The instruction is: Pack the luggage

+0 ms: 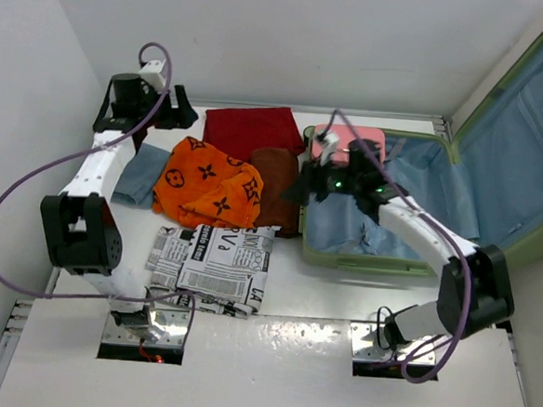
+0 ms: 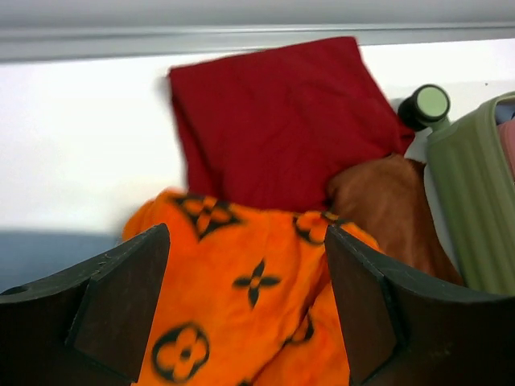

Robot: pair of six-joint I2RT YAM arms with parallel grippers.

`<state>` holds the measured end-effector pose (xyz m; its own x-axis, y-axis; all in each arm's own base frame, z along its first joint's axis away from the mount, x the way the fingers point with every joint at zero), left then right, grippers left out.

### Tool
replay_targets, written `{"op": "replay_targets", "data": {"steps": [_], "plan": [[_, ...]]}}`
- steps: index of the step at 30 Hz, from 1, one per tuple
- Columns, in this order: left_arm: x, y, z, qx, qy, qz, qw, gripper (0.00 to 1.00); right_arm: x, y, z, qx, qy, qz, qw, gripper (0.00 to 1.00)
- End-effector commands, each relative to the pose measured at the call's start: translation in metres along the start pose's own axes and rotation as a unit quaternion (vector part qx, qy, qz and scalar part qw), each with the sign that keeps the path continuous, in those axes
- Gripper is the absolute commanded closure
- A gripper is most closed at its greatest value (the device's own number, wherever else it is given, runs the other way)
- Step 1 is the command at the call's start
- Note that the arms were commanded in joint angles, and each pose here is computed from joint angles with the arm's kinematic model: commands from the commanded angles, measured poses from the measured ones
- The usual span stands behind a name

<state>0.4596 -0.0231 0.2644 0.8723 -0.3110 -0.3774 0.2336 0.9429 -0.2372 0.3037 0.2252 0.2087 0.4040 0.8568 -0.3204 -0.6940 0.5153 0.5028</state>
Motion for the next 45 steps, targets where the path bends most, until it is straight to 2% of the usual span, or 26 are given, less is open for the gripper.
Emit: {"op": "replay_targets", "data": {"steps": [1,3,7,8,10,11,14,15,17,18,19,21,25,27,30,33,38,40,43,44,45], "plan": [[-0.034,0.010,0.012,-0.002,-0.029,0.011,0.999,0.17,0.017,0.027,-0.071,0.153,0.132,0.041,0.979,0.26],[-0.054,0.018,0.015,-0.013,-0.048,0.028,0.998,0.16,0.029,0.045,-0.079,0.119,0.152,0.060,0.979,0.22],[-0.082,0.022,0.012,-0.026,-0.074,0.036,0.996,0.14,0.044,0.050,-0.081,0.096,0.146,0.026,0.984,0.20],[-0.086,0.019,0.009,-0.032,-0.075,0.035,0.996,0.14,0.047,0.062,-0.096,0.069,0.174,0.030,0.982,0.20],[-0.102,0.022,0.009,-0.030,-0.090,0.047,0.994,0.14,0.049,0.048,-0.106,-0.002,0.184,-0.045,0.982,0.20],[-0.107,0.017,0.009,-0.028,-0.094,0.041,0.994,0.13,0.052,0.060,-0.121,-0.022,0.202,-0.039,0.978,0.20],[-0.127,0.021,0.012,-0.029,-0.115,0.057,0.991,0.10,0.042,0.059,-0.150,-0.042,0.231,-0.074,0.969,0.11],[-0.130,0.017,0.015,-0.032,-0.120,0.050,0.991,0.10,0.038,0.055,-0.163,-0.031,0.244,-0.084,0.966,0.08],[-0.137,0.021,0.018,-0.043,-0.127,0.056,0.989,0.09,0.041,0.059,-0.162,-0.024,0.246,-0.083,0.965,0.00],[-0.141,0.019,0.020,-0.039,-0.133,0.055,0.989,0.09,0.043,0.053,-0.177,-0.006,0.280,-0.100,0.955,0.00],[-0.145,0.018,0.022,-0.051,-0.138,0.054,0.988,0.08,0.051,0.055,-0.161,0.009,0.266,-0.116,0.957,0.00],[-0.147,0.021,0.022,-0.059,-0.140,0.054,0.987,0.08,0.051,0.046,-0.175,0.046,0.303,-0.141,0.941,0.00],[-0.156,0.027,0.023,-0.079,-0.164,0.064,0.981,0.08,0.046,0.045,-0.183,0.118,0.342,-0.141,0.922,0.00],[-0.155,0.030,0.021,-0.097,-0.169,0.065,0.979,0.08,0.050,0.045,-0.182,0.122,0.339,-0.138,0.922,0.00],[-0.149,0.037,0.024,-0.116,-0.171,0.062,0.976,0.08,0.057,0.042,-0.190,0.141,0.360,-0.139,0.912,0.00],[-0.148,0.043,0.038,-0.122,-0.182,0.064,0.974,0.08,0.062,0.046,-0.191,0.153,0.374,-0.122,0.907,0.00],[-0.141,0.055,0.044,-0.139,-0.185,0.065,0.971,0.08,0.072,0.049,-0.207,0.138,0.409,-0.135,0.892,0.12],[-0.142,0.054,0.050,-0.138,-0.193,0.062,0.969,0.08,0.079,0.046,-0.204,0.135,0.404,-0.146,0.893,0.20],[-0.142,0.059,0.050,-0.146,-0.196,0.065,0.968,0.08,0.089,0.046,-0.202,0.127,0.401,-0.144,0.896,0.26],[-0.142,0.059,0.050,-0.146,-0.196,0.065,0.968,0.08,0.091,0.045,-0.204,0.122,0.404,-0.142,0.896,0.36],[-0.142,0.060,0.050,-0.147,-0.197,0.070,0.967,0.08,0.095,0.048,-0.201,0.112,0.402,-0.135,0.899,0.41]]}}
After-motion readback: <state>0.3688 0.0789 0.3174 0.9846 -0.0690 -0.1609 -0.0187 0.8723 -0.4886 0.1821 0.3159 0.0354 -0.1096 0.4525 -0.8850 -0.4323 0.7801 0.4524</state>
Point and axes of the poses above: each gripper's point midway between its finger pads, its own x axis out along the fingers, its own y axis along the line the jaws close on, z = x × y, the point moved 4 cm from there along -x, back along the fingers, and after that the axes turned 1 degree about x, right-handed, at the moved point
